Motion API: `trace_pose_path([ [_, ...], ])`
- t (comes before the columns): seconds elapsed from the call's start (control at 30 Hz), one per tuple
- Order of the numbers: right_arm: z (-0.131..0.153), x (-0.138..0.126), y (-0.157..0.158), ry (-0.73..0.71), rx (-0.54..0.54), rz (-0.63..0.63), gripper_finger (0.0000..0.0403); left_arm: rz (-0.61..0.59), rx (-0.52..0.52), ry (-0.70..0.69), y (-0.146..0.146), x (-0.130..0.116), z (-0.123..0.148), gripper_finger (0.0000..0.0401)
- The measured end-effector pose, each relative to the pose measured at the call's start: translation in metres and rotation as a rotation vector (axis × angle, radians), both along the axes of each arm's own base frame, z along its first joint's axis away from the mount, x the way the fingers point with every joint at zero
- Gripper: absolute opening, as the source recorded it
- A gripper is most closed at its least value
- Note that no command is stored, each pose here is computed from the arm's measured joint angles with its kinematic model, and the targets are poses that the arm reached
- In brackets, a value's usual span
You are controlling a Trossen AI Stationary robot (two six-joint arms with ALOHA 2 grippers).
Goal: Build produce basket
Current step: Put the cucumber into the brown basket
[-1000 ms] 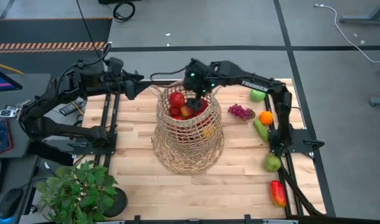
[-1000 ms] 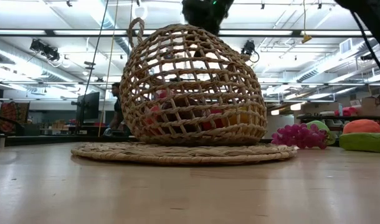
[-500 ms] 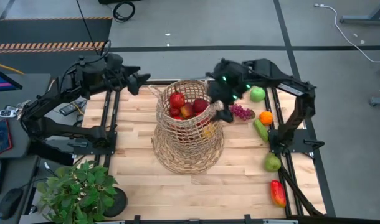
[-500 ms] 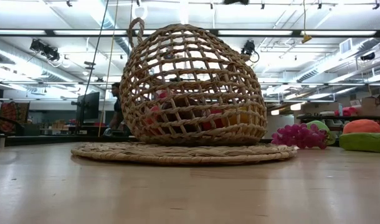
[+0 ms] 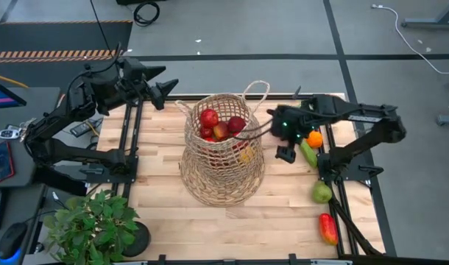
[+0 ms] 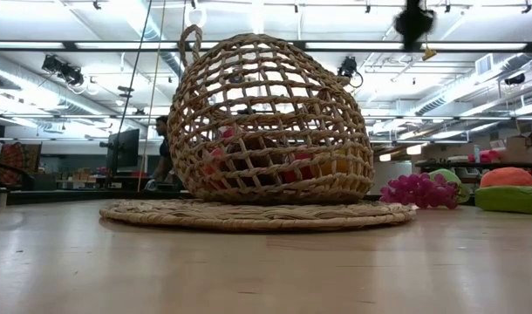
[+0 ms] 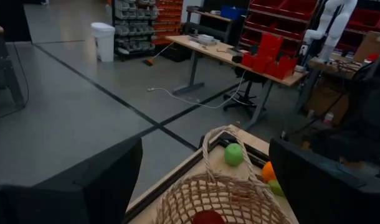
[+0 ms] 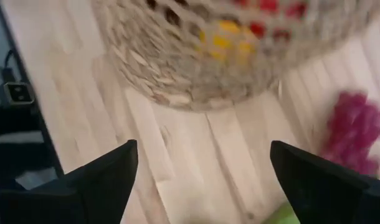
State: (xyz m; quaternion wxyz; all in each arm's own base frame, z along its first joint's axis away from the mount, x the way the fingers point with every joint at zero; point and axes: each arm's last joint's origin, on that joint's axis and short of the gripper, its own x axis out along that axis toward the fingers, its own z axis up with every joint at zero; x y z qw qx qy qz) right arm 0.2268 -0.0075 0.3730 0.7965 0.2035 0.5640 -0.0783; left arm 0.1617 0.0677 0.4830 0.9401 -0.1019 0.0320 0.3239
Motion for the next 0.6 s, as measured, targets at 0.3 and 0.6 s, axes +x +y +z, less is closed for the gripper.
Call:
trace_pose_path([
  [0.3,-0.082,-0.044,-0.010,0.291,0.034,-0.372,0.0359,0.000,0.000,0.000,0.000,0.000,0.000,0.0357],
  [0.6,-0.133,-0.066,-0.027,0.419,0.091,-0.514,0.0357,0.000,0.000,0.000,0.000,0.000,0.000,0.0357],
])
